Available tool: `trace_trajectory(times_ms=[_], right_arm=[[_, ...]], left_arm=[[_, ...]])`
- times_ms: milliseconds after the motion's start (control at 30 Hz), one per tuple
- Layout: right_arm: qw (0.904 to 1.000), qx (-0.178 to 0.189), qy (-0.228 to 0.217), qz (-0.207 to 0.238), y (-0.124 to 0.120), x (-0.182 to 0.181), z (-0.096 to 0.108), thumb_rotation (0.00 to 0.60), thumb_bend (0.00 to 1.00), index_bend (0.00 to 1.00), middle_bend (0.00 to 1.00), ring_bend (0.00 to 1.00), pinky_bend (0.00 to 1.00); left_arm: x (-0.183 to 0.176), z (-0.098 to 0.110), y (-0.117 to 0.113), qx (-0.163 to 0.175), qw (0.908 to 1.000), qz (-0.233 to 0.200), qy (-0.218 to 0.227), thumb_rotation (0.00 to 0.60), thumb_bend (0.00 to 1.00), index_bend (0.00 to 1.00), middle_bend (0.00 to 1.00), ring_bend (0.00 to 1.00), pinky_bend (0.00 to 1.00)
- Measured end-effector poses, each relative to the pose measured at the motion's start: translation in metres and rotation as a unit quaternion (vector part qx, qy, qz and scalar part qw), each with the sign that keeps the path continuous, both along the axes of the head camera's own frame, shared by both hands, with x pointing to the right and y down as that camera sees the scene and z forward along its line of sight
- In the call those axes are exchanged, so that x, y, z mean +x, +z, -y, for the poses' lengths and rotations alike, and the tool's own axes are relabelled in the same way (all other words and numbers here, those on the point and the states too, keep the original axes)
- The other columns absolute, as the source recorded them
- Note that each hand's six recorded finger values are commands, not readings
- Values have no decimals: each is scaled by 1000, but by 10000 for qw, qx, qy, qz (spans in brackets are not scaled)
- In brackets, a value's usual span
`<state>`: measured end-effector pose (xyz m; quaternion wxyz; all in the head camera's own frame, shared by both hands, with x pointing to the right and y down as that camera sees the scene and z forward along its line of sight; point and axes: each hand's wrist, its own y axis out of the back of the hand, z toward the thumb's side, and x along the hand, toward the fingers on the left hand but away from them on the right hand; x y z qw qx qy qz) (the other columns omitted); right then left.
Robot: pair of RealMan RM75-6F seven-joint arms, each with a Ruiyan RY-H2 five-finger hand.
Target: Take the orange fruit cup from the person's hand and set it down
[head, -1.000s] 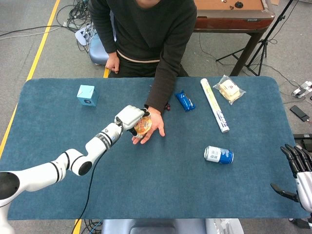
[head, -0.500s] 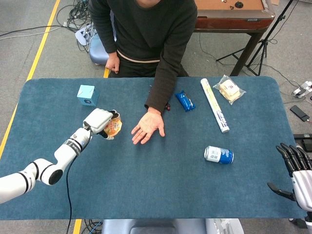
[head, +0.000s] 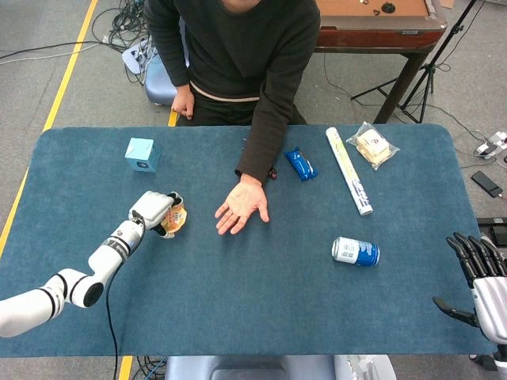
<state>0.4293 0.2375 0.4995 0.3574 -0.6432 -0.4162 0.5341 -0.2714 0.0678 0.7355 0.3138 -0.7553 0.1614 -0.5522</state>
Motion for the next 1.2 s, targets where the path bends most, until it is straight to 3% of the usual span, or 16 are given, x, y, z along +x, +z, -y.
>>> trace_trajectory(times_ms=[100,267,367,500,800,1000,1200], right_arm=[[10000,1,20,-4,-1,1,-1,600,74,16,57,0,57],[10000,19,36,-15,-2,3,-2,600,74,16,58,0,56],[10000,28,40,0,-2,3,-1,600,74,16,57,0,57],[10000,23,9,15,-1,2,-1,600,74,16,57,0,57],[10000,-24,-4,57,3,2,0,600,74,16,57,0,57],[9999,-99,-66,108,9,1,1,600,74,16,58,0,57],[9997,-168,-115,149,14,-2,2,600,74,16,57,0,57]], left_arm=[[5,-5,6,-70,10000,-11,1,600,138,305,183,313,568],[7,-9,9,-187,9998,24,6,600,138,1,0,14,292],[10,-10,5,-136,9999,-55,-28,600,138,0,0,0,230],[9,-8,-4,-53,9998,-183,-100,600,138,0,0,0,222],[-30,-5,-51,451,9958,-414,-686,600,138,0,0,0,222],[-78,-29,-78,707,9896,-183,-1240,600,138,0,0,0,222],[-126,-64,-105,1032,9762,155,-1901,600,137,0,0,0,222]])
